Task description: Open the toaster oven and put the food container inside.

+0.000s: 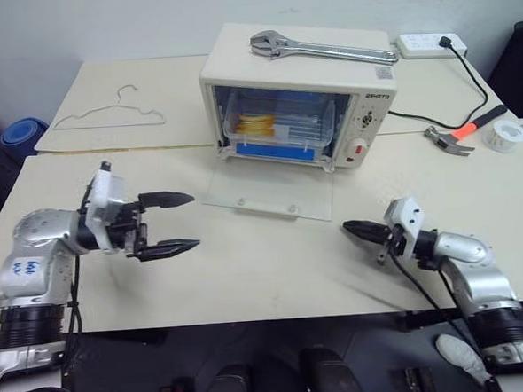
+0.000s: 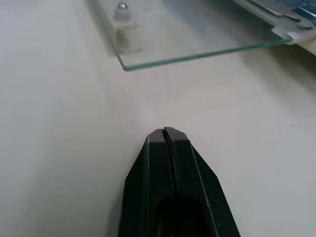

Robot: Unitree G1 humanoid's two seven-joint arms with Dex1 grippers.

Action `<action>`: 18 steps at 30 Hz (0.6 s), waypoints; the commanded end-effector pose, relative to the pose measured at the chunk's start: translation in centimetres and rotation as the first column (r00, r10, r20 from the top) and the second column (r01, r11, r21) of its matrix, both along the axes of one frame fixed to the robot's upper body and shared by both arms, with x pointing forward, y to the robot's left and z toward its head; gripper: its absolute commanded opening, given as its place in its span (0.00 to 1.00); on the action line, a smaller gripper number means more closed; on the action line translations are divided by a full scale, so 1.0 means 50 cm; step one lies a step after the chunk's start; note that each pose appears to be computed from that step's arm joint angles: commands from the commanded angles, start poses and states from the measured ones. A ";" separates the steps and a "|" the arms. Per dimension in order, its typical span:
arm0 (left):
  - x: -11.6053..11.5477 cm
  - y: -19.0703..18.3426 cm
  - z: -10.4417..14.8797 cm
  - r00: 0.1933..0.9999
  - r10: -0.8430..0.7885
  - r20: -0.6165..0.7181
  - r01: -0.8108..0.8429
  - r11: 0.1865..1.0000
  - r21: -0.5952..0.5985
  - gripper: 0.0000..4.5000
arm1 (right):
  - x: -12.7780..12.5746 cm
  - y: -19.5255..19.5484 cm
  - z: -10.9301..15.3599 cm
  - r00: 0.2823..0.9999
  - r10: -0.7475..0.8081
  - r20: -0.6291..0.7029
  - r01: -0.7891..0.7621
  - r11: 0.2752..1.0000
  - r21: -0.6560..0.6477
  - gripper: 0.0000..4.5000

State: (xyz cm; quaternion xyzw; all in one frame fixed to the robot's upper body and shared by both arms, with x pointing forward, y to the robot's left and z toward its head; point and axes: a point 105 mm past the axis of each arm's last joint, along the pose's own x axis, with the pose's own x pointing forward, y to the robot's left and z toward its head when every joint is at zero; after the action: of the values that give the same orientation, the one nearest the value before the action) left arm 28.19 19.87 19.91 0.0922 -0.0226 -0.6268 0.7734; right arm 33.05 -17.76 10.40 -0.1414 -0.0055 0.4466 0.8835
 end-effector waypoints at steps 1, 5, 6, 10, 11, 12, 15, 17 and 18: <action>-0.009 0.020 0.023 0.998 0.060 0.014 -0.059 0.995 -0.077 0.99 | 0.008 0.023 0.069 0.992 0.007 0.124 -0.024 0.990 0.138 0.00; 0.001 0.046 0.012 0.983 0.179 0.033 -0.174 0.978 -0.114 0.99 | -0.002 0.030 0.150 0.977 0.000 0.215 -0.076 0.936 0.343 0.00; 0.006 0.051 0.012 0.976 0.214 0.038 -0.208 0.969 -0.130 0.99 | -0.002 0.028 0.165 0.974 -0.014 0.225 -0.072 0.926 0.372 0.00; 0.021 0.067 0.000 0.944 0.328 0.044 -0.317 0.933 -0.173 0.99 | -0.012 0.020 0.236 0.959 -0.041 0.281 -0.100 0.878 0.468 0.00; 0.020 0.070 -0.009 0.938 0.344 0.042 -0.333 0.928 -0.167 0.99 | -0.018 0.019 0.254 0.958 -0.030 0.285 -0.117 0.867 0.485 0.00; 0.018 0.072 -0.016 0.936 0.351 0.041 -0.341 0.927 -0.159 0.99 | -0.025 0.020 0.264 0.956 -0.012 0.293 -0.134 0.870 0.475 0.00; 0.013 0.080 -0.041 0.924 0.380 0.041 -0.374 0.921 -0.107 1.00 | -0.049 0.023 0.268 0.953 0.062 0.297 -0.181 0.902 0.391 0.08; 0.008 0.097 -0.062 0.911 0.412 0.033 -0.408 0.909 -0.080 1.00 | -0.071 0.021 0.249 0.949 0.136 0.284 -0.218 0.935 0.279 0.20; 0.002 0.106 -0.077 0.906 0.423 0.031 -0.421 0.905 -0.054 1.00 | -0.081 0.016 0.232 0.946 0.164 0.278 -0.226 0.952 0.205 0.28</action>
State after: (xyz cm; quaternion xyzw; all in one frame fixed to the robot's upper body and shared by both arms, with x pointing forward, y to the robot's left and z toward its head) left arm 28.61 24.08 16.13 0.0674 -0.0343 -0.4585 0.8855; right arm 30.11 -16.91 22.03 -0.0539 -0.1877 0.4857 0.8521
